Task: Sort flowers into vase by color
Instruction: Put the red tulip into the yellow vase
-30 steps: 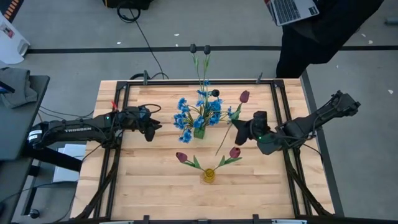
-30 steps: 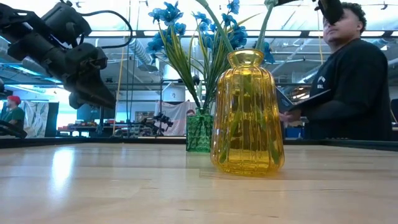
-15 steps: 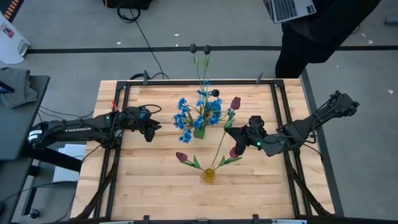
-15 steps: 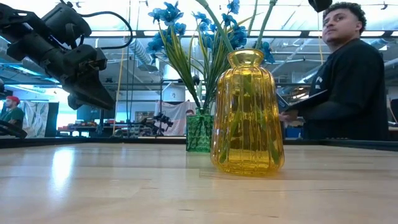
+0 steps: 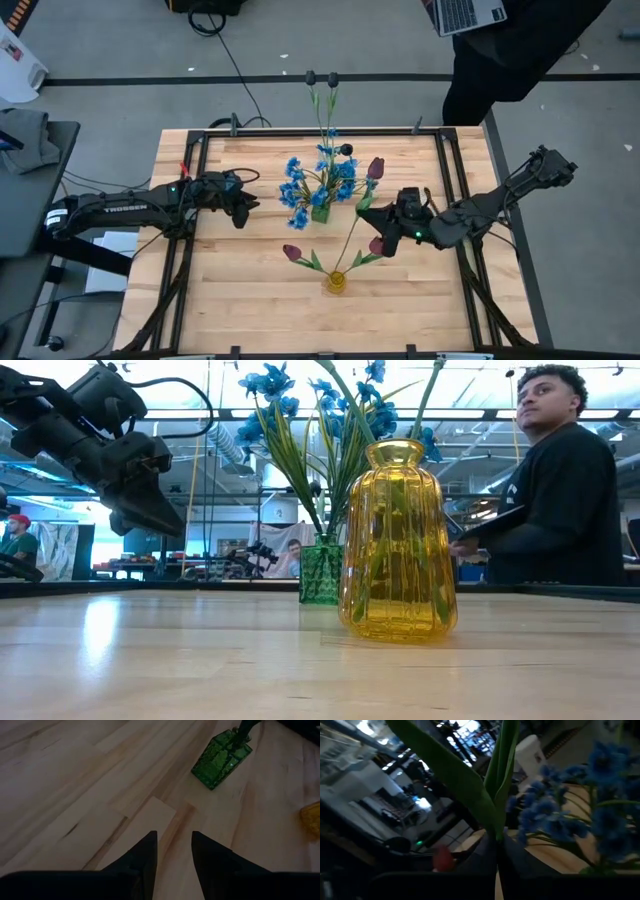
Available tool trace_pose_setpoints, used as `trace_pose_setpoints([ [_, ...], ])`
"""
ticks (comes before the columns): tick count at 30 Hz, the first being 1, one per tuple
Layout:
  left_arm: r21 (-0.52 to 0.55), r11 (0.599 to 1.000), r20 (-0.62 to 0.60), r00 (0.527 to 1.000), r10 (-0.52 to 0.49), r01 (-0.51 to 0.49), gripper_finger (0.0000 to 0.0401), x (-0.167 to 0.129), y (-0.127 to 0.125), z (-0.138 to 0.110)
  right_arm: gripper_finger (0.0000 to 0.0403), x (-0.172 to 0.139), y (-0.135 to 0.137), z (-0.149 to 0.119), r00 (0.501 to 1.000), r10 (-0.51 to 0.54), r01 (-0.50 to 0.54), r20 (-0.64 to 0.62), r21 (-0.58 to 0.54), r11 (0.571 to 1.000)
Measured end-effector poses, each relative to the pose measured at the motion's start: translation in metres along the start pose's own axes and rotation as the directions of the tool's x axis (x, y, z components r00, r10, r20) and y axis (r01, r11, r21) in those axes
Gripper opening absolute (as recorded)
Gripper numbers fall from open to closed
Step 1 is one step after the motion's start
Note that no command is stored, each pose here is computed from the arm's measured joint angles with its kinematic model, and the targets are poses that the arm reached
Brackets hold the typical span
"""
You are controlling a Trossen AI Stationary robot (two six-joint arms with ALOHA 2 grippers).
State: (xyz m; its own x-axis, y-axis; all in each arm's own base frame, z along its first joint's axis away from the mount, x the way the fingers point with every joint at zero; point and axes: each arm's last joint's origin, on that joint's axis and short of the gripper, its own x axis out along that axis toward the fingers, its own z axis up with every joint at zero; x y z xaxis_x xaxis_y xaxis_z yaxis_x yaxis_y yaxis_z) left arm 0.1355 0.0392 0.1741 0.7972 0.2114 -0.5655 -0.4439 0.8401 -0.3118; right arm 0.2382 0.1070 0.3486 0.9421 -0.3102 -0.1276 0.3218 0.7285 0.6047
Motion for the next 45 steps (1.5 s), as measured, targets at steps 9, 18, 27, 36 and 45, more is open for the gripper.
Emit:
trace_pose_setpoints([
  [9,0.032,0.999,-0.002,1.000,0.000,0.000,0.0127,0.000,0.000,0.000,0.0012,-0.018,0.020,-0.001,0.993,0.104,-0.101,0.052,-0.066,0.993],
  [18,0.032,1.000,-0.007,1.000,0.002,-0.002,0.0127,0.000,0.000,-0.001,0.0011,-0.033,0.028,-0.010,0.992,0.115,-0.103,0.045,-0.211,0.972],
  [27,0.035,0.996,-0.043,0.995,0.087,-0.085,0.0127,0.000,0.004,-0.006,0.0011,-0.027,0.036,-0.034,0.983,0.177,-0.181,-0.039,-0.253,0.950],
  [36,0.039,0.988,-0.037,0.988,0.149,-0.147,0.0127,0.002,0.006,-0.006,0.0011,-0.013,0.044,-0.074,0.989,0.144,-0.145,-0.027,-0.324,0.935],
  [45,0.035,0.988,-0.034,0.988,0.151,-0.150,0.0127,0.002,0.006,-0.006,0.0011,-0.002,0.041,-0.105,0.999,0.015,0.004,0.048,-0.375,0.927],
])
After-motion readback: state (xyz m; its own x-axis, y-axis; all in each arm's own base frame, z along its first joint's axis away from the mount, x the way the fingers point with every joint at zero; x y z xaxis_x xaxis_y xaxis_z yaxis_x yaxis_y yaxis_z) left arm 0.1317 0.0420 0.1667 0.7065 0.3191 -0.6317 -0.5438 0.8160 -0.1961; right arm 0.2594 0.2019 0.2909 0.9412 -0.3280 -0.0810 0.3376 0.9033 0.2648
